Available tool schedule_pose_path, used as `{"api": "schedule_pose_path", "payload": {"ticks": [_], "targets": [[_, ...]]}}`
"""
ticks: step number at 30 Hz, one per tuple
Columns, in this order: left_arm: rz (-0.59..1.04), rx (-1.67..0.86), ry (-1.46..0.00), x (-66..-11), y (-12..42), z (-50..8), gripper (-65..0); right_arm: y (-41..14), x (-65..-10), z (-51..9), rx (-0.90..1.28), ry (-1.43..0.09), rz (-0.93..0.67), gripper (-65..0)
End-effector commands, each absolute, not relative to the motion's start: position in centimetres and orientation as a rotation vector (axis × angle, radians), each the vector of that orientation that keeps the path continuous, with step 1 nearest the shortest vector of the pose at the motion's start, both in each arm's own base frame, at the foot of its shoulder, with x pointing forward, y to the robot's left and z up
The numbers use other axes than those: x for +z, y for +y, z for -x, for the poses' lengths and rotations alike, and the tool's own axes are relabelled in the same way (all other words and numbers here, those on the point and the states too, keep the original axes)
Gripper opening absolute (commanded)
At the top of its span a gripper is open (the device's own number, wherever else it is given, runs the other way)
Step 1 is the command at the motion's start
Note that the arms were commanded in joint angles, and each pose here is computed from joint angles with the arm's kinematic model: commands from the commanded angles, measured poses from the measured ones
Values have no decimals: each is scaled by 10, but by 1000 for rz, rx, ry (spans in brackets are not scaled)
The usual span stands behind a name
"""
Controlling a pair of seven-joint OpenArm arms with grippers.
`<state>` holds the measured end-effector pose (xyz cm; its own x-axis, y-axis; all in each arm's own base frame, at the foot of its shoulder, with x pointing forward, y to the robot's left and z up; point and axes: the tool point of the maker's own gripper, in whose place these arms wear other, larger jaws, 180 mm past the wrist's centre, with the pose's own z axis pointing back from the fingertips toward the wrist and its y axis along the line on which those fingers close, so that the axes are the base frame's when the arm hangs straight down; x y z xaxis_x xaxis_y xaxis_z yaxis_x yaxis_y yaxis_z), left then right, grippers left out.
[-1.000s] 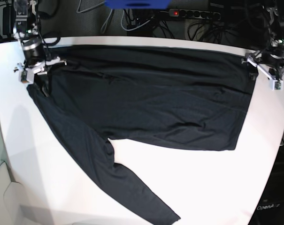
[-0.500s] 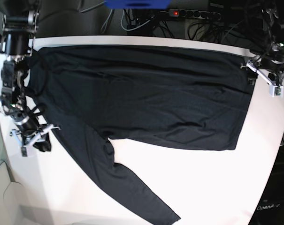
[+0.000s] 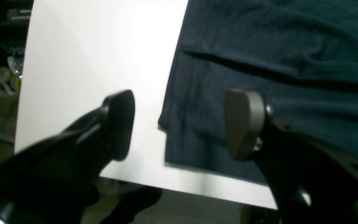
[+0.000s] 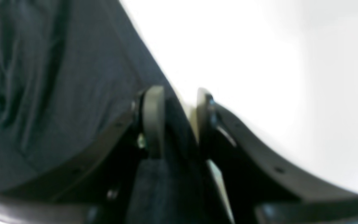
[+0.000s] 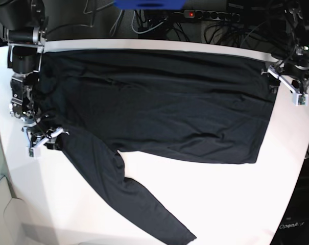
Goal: Fold the T-shirt properly
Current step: 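Release the shirt with the right gripper and move it down the sleeve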
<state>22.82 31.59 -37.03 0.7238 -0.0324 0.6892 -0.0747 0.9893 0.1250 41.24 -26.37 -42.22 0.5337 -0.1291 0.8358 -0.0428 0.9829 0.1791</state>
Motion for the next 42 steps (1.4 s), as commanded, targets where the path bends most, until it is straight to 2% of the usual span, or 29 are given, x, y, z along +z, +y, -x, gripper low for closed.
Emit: {"api": "schedule_pose_path", "payload": {"ticks": [1, 16, 18, 21, 22, 35, 42], "targets": [[-166, 14, -804, -357, 321, -237, -218, -271, -408, -422, -50, -1048, -178, -452], [-168, 23, -818, -355, 322, -243, -218, -243, -436, -402, 4, -982, -210, -465], [-168, 26, -851, -346, 322, -254, -218, -243, -438, -400, 4, -979, -210, -509], [-162, 42, -895, -337, 323, -273, -218, -243, -439, -399, 4, -972, -210, -642], [-154, 62, -902, -339, 324, -279, -217, -243, -440, -398, 5, -966, -210, -650], [-31, 287, -928, -353, 345, -370, -216, -246, -448, -388, 4, -951, -204, -650], [62, 244, -918, -360, 307, -424, -215, -245, -449, -387, 4, -944, -205, -650]]}}
